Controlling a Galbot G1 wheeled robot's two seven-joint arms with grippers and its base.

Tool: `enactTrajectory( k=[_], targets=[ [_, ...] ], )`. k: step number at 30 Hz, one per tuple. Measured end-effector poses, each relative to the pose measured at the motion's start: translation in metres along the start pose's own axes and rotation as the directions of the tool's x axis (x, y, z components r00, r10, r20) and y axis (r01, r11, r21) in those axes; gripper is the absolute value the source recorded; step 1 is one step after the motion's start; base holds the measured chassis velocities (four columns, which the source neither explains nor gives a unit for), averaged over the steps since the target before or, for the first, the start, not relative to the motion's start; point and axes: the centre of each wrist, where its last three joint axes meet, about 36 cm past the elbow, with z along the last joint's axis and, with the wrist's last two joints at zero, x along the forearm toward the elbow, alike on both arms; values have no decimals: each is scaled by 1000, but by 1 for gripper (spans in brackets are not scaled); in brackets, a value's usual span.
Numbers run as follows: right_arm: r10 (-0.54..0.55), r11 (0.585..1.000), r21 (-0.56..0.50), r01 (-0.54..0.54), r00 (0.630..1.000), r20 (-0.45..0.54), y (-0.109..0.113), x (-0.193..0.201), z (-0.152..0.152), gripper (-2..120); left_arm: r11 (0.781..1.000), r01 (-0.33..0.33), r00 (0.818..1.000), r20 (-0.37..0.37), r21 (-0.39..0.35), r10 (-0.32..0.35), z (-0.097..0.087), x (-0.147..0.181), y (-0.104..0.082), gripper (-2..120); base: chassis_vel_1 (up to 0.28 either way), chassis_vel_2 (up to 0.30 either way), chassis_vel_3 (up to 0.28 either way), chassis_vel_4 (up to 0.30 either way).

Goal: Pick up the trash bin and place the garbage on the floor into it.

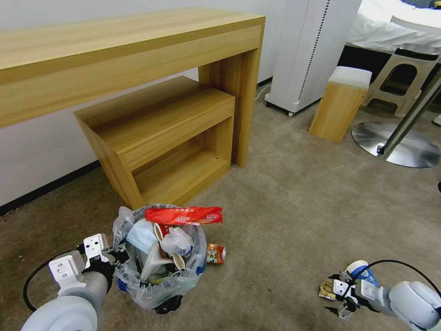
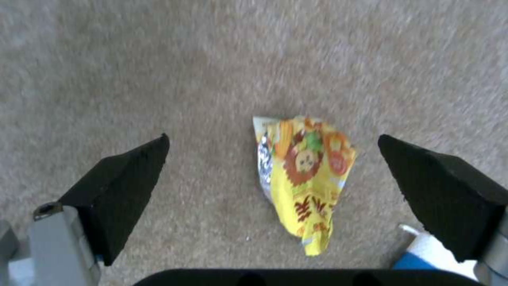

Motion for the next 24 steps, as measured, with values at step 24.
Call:
enactTrajectory(
  k=[24],
  targets=[
    [2, 998, -56, -6, 997, -73, 2, -31, 32, 70, 1000, -5, 1000, -2, 2, 5, -4, -9, 4, 1, 0, 0, 0, 0]
  ],
)
